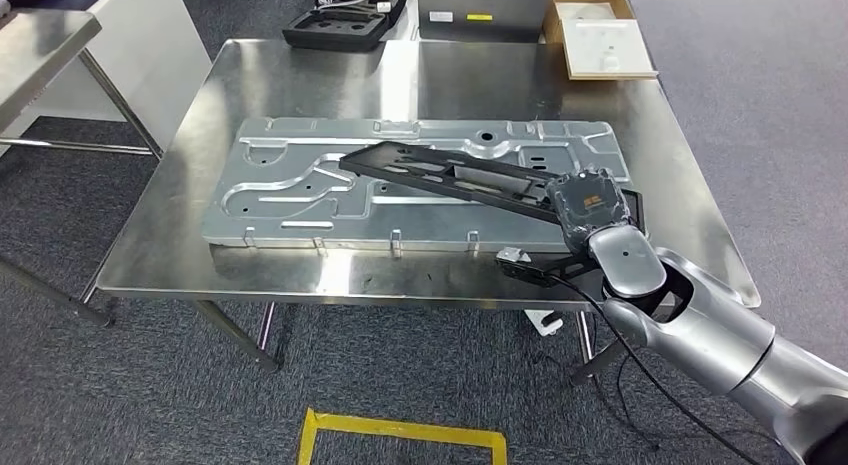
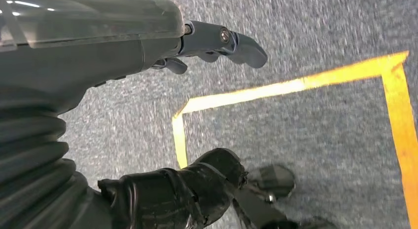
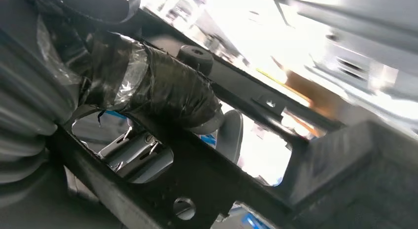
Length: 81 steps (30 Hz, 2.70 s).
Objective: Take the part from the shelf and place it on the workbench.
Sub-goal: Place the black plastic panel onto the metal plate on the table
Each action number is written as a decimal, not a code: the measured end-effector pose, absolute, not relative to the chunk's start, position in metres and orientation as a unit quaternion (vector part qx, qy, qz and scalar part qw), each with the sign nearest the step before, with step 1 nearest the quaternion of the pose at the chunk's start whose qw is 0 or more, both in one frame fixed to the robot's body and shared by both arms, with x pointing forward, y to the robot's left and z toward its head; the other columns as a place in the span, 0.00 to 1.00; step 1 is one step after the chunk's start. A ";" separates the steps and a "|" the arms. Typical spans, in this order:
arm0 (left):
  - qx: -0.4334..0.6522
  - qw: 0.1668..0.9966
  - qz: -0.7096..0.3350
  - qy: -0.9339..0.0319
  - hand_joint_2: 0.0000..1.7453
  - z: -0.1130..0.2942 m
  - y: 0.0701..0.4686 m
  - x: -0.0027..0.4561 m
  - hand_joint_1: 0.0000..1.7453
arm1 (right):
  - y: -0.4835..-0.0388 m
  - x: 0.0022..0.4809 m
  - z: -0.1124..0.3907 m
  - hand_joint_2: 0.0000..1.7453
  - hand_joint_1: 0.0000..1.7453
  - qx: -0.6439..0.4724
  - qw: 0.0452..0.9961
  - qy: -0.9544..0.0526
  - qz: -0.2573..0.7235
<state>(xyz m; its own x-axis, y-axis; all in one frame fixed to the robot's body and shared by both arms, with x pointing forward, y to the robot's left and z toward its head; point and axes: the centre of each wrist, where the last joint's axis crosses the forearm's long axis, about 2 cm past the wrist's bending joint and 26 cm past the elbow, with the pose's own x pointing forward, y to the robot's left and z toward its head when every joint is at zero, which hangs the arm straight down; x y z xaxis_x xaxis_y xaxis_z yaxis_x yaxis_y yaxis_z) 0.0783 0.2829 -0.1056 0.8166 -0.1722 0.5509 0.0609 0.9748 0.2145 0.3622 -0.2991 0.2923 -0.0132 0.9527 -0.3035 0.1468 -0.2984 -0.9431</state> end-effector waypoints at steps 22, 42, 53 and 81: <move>0.064 0.961 -0.045 -0.266 0.00 -0.106 0.283 0.079 0.00 | -0.387 0.373 0.217 0.00 0.00 -0.554 0.573 -0.321 0.511; 0.140 0.963 -0.031 -0.230 1.00 -0.104 0.281 0.084 0.00 | -0.308 0.379 0.268 0.00 0.00 -0.360 0.604 -0.568 0.428; 0.147 0.962 -0.026 -0.229 1.00 -0.104 0.279 0.084 0.00 | -0.282 0.372 0.288 0.00 0.00 -0.326 0.567 -0.645 0.396; 0.156 0.960 -0.015 -0.232 1.00 -0.104 0.276 0.084 0.00 | -0.280 0.333 0.317 0.00 0.00 -0.035 0.532 -0.845 0.051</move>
<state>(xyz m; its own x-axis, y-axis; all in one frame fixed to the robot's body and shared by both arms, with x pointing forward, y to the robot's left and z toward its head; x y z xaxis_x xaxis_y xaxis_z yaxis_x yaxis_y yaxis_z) 0.0838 0.2755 -0.1036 0.8922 -0.1013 0.4401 -0.0432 0.9509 0.3064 0.3335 -0.2805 0.3169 -0.4324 0.1132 0.8946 0.0043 0.9923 -0.1235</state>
